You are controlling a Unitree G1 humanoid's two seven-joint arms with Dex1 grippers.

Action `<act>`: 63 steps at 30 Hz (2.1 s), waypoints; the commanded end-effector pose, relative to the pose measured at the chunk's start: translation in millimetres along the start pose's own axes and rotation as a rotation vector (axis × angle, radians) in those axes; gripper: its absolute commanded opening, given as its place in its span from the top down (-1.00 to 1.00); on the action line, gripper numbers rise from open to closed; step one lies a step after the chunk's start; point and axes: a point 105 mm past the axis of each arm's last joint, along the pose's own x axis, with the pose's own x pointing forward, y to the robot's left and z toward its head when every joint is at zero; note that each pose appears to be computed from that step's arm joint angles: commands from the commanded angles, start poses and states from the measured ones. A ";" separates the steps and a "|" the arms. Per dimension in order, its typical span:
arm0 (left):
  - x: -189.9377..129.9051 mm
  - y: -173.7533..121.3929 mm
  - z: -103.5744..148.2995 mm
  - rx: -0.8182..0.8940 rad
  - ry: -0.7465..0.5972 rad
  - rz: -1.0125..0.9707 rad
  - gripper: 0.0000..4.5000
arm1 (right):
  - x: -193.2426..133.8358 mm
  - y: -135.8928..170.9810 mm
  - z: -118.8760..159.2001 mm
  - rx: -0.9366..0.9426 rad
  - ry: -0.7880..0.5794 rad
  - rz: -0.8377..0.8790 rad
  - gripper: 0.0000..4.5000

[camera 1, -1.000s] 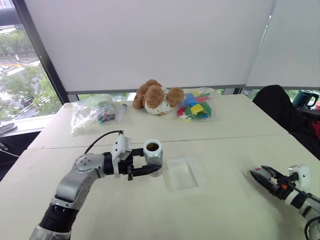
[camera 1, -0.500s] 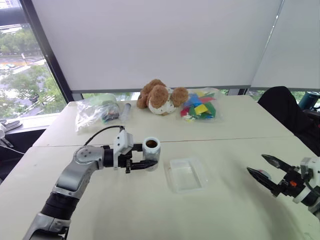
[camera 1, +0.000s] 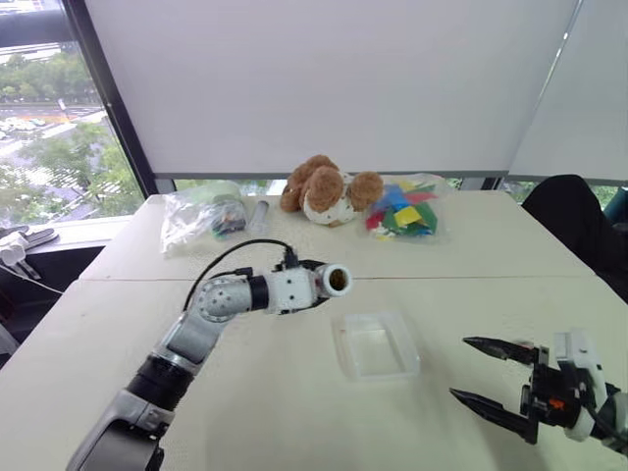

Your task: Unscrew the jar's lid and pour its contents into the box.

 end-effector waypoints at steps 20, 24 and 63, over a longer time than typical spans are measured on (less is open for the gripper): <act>46.9 -7.8 41.7 1.298 -0.317 0.609 -0.10 | -3.9 -0.3 4.2 -0.006 -0.048 -0.223 -0.97; 46.9 -17.7 40.9 1.357 -0.353 0.636 -0.10 | -0.9 2.3 3.3 0.001 -0.062 -0.236 -0.97; -240.7 -38.9 -125.6 -1.100 0.418 0.892 -0.10 | 46.7 8.5 52.9 -0.100 -0.390 0.123 -0.97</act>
